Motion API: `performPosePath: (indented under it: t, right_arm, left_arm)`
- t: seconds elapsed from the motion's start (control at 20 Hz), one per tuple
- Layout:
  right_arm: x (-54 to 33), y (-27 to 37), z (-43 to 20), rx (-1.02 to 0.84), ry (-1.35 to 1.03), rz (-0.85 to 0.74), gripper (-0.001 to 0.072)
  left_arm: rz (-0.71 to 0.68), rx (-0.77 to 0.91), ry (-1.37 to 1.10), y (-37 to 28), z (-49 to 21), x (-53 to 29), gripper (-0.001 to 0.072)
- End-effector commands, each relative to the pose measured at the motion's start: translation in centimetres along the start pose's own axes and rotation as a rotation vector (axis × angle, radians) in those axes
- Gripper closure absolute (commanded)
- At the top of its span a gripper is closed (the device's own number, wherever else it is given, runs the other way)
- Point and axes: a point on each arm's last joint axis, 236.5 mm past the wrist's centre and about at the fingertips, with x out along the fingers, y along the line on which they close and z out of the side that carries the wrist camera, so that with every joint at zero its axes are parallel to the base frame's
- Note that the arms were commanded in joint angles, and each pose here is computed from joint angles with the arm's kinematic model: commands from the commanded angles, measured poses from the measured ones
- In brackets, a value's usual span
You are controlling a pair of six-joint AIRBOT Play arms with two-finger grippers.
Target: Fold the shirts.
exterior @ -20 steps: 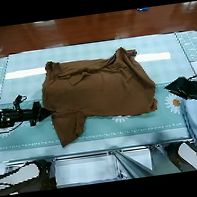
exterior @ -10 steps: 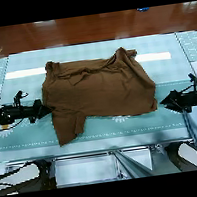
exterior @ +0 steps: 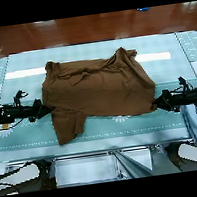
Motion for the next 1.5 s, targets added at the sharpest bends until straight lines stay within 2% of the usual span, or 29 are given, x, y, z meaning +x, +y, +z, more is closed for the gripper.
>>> performPosePath:
  t: [0.0,0.05,0.25,0.4,0.55,0.7,0.9,1.0,1.2,1.4,1.45]
  right_arm:
    - [1.3,0.3,0.3,-0.021,0.004,0.001,0.0604]
    - [1.4,0.7,0.3,-0.045,0.004,0.004,0.0683]
    - [-2.0,4.8,2.1,-0.18,-0.033,0.051,0.0683]
    - [-9.9,12.2,5.6,-0.372,-0.228,0.079,0.0684]
    - [-20.1,20.8,6.5,-0.573,-0.454,0.096,0.0684]
    - [-30.2,28.9,3.8,-0.758,-0.715,0.113,0.0684]
    - [-39.6,35.4,-3.7,-0.955,-0.985,0.117,0.0684]
    - [-42.3,36.5,-7.6,-1.02,-1.089,0.095,0.0683]
    - [-44.1,35.3,-13.6,-1.057,-1.2,0.0,0.0683]
    - [-44.6,32.9,-17.7,-1.039,-1.256,-0.097,0.0683]
    - [-44.5,32.1,-18.2,-1.018,-1.259,-0.118,0.0683]
  left_arm:
    - [-0.001,-0.001,-0.003,0.0,0.1,0.0,0.0694]
    - [-0.002,0.0,-0.003,-0.1,0.1,0.0,0.0694]
    - [-0.065,0.057,-0.05,-3.5,2.1,-2.1,0.0694]
    - [-0.213,0.176,-0.221,-11.3,5.9,-7.4,0.0694]
    - [-0.37,0.371,-0.444,-21.6,8.0,-16.4,0.0694]
    - [-0.431,0.596,-0.636,-30.5,5.9,-25.8,0.0694]
    - [-0.452,0.884,-0.856,-39.2,-1.5,-35.8,0.0694]
    - [-0.405,0.986,-0.951,-41.1,-5.3,-38.9,0.0694]
    - [-0.216,1.112,-1.147,-41.2,-12.8,-42.8,0.0694]
    - [0.056,1.087,-1.333,-37.6,-18.2,-45.3,0.0694]
    - [0.086,1.076,-1.352,-36.9,-19.3,-45.6,0.0694]
